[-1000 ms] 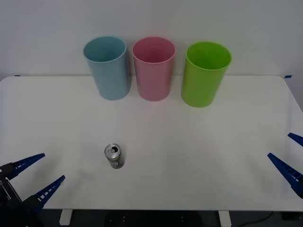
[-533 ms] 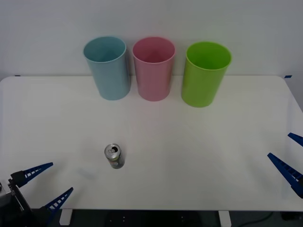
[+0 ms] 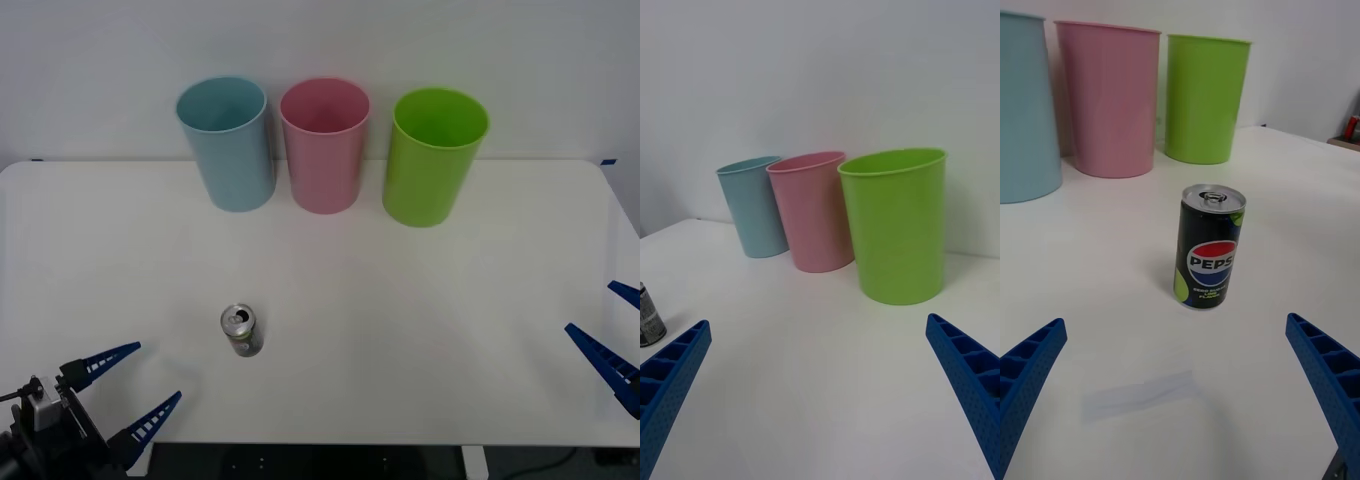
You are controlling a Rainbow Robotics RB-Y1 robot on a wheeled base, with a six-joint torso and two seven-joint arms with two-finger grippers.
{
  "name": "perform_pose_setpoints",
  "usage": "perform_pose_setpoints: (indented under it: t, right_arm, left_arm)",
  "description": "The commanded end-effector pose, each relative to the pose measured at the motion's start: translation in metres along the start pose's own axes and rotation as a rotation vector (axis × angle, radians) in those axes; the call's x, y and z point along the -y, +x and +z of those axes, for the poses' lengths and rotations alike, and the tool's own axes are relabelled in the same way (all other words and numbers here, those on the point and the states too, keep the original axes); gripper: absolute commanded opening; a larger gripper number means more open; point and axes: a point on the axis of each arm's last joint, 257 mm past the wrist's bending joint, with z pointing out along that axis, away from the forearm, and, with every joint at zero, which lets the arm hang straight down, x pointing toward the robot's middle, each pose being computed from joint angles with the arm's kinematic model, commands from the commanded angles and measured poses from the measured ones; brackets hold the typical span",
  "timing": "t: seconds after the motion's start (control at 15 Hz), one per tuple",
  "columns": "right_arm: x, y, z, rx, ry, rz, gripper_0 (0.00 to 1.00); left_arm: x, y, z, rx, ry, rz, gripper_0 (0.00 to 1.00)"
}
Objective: Grasp the object on the table and drop it into the matching bin: aluminum can to the light blue bin, PET bottle to the pink bin.
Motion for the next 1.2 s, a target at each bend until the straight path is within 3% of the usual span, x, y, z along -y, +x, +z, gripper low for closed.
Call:
perform_pose_setpoints:
  t: [0.07, 0.6, 1.2]
  right_arm:
    - [0.0, 0.0, 0.0, 0.0, 0.0, 0.0, 1.0]
    - [0.0, 0.0, 0.0, 0.0, 0.0, 0.0, 1.0]
    - [0.0, 0.0, 0.0, 0.0, 0.0, 0.0, 1.0]
  left_arm:
    - [0.005, -0.002, 0.016, 0.024, -0.006, -0.007, 1.0]
    - [0.016, 0.0, 0.06, 0.042, 0.014, -0.008, 1.0]
    - [0.014, 0.007, 0.093, 0.038, 0.039, 0.018, 1.0]
